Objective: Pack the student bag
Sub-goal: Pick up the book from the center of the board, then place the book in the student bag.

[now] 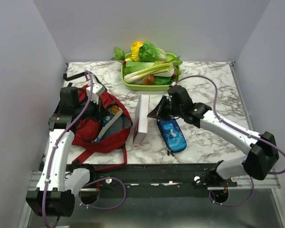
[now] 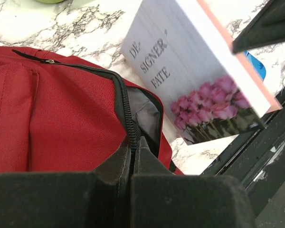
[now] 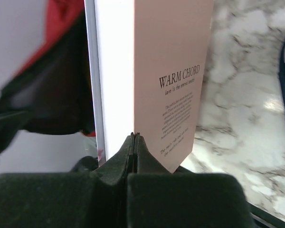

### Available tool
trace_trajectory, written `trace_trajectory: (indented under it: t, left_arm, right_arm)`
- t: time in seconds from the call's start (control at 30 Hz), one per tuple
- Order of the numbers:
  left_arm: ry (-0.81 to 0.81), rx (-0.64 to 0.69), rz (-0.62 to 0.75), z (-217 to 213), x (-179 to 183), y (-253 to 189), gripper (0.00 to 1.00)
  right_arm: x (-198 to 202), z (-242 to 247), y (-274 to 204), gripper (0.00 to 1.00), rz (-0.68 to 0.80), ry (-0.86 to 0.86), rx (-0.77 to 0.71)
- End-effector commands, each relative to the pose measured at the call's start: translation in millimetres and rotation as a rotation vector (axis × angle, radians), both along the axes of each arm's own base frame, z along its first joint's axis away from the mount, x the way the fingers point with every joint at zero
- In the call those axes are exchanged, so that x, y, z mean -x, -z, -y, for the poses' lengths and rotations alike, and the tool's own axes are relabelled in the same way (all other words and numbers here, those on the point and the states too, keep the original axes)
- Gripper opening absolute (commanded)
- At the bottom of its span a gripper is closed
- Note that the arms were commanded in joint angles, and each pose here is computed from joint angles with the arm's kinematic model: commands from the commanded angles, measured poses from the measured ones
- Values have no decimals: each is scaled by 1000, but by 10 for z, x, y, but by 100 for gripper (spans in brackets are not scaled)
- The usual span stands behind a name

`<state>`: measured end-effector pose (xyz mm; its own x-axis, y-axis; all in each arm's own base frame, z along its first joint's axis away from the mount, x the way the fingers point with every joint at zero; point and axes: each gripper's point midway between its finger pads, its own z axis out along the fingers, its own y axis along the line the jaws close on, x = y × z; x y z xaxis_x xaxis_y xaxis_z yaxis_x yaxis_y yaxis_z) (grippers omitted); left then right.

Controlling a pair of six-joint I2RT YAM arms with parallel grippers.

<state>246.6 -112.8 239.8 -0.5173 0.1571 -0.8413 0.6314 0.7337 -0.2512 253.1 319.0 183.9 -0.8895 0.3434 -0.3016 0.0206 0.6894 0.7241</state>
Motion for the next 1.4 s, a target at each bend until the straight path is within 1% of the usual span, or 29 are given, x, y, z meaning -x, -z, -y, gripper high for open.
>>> trace_trajectory:
  t: [0.0,0.13,0.27,0.37,0.47,0.57,0.67,0.77,0.93,1.0,1.13,1.23,1.27,1.37]
  left_arm:
    - [34,41,62,74,-10,-265,0]
    - [34,36,70,69,-11,-285,0]
    - [33,37,68,69,-5,-281,0]
    - [33,37,71,72,-2,-289,0]
    - [31,36,77,65,-5,-294,0]
    - [29,36,91,64,-32,-328,0]
    - [28,37,96,66,-71,-345,0]
    - [25,47,98,75,-112,-369,0]
    - [21,66,105,92,-123,-439,0]
    - [19,61,106,85,-114,-443,0]
    - [13,53,111,71,-105,-452,0]
    - [14,61,116,79,-91,-494,0]
    - [14,67,113,86,-84,-509,0]
    - [26,79,109,108,-54,-573,0]
  right_arm:
    - [-70,-70,-831,1,108,-1,-194]
    - [-24,-94,-1008,1,100,-4,-297]
    - [52,-172,-1066,1,66,-35,-380]
    - [97,-204,-1080,1,41,-48,-421]
    - [223,-260,-1000,1,-38,-96,-460]
    - [333,-277,-985,1,-49,-141,-500]
    - [407,-279,-916,1,-81,-167,-507]
    - [452,-320,-955,1,-84,-196,-543]
    - [452,-489,-918,1,-112,-237,-596]
    - [447,-573,-1021,1,-104,-264,-635]
    - [444,-740,-1005,1,-131,-317,-656]
    - [398,-853,-866,1,-155,-323,-647]
    - [344,-905,-746,1,-175,-314,-641]
    - [260,-996,-626,1,-204,-305,-662]
